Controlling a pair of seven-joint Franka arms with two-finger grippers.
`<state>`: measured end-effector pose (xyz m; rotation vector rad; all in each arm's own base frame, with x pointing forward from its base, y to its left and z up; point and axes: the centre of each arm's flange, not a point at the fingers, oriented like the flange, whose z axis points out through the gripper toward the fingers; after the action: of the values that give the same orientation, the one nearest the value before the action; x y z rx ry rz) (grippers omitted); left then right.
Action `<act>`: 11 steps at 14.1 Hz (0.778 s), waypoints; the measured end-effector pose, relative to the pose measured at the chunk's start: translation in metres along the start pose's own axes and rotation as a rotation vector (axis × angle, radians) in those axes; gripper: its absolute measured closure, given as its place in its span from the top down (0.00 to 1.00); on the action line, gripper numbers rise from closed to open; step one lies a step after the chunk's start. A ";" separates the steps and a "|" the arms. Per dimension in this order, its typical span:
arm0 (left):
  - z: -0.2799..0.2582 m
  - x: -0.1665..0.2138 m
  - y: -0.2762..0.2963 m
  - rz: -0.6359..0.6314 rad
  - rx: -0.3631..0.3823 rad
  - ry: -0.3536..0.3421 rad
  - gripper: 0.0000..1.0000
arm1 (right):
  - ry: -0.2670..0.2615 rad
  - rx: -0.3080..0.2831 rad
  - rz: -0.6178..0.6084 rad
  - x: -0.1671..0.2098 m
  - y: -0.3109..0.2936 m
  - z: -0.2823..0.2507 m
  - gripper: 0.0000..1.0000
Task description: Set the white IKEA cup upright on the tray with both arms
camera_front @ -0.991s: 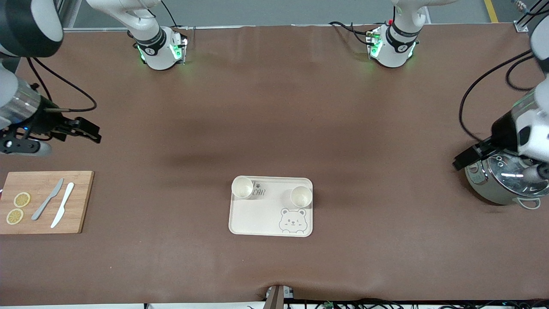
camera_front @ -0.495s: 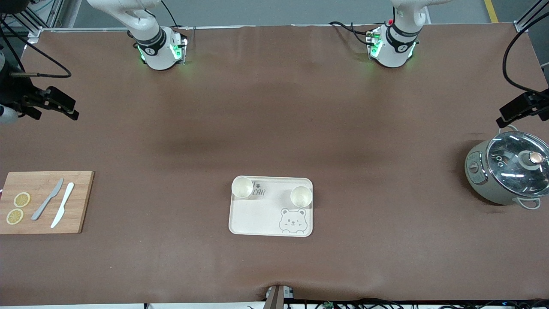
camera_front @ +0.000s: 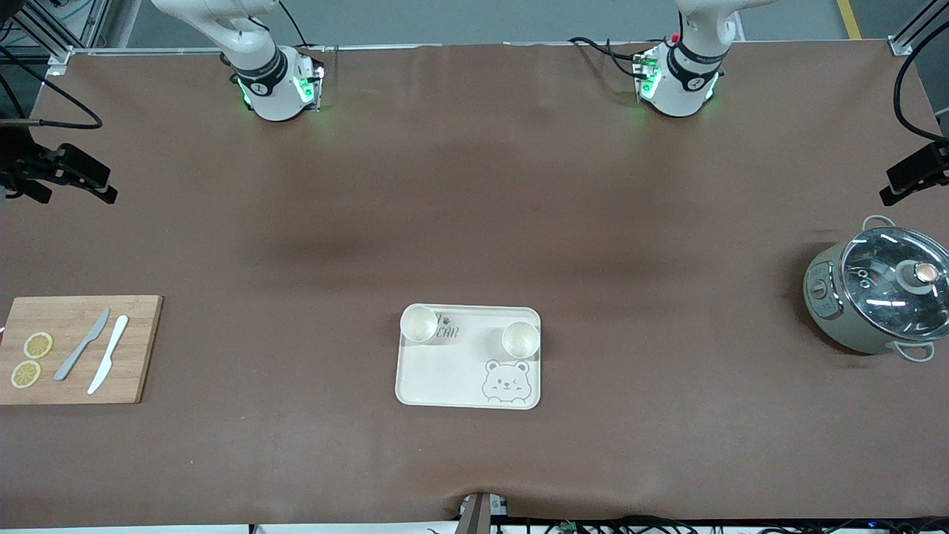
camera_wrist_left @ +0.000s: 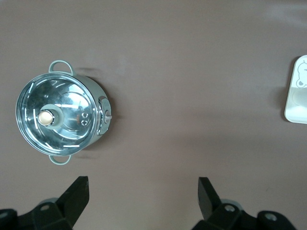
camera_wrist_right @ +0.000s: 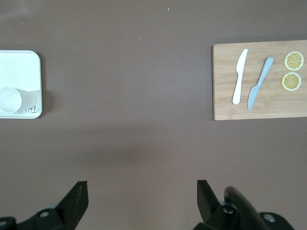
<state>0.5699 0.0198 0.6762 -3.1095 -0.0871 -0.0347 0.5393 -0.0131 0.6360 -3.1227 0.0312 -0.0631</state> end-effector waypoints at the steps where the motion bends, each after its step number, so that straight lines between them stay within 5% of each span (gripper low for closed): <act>1: 0.001 -0.001 0.002 0.003 0.000 -0.012 1.00 | 0.000 0.000 -0.005 0.000 -0.002 0.000 1.00; 11: 0.007 -0.029 0.055 0.074 0.019 0.015 1.00 | 0.001 0.000 -0.021 0.000 -0.011 0.000 1.00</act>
<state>0.5438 -0.0370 0.6671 -3.0906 0.0282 -0.0545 0.5394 -0.0020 0.6365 -3.1233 -0.0010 -0.0649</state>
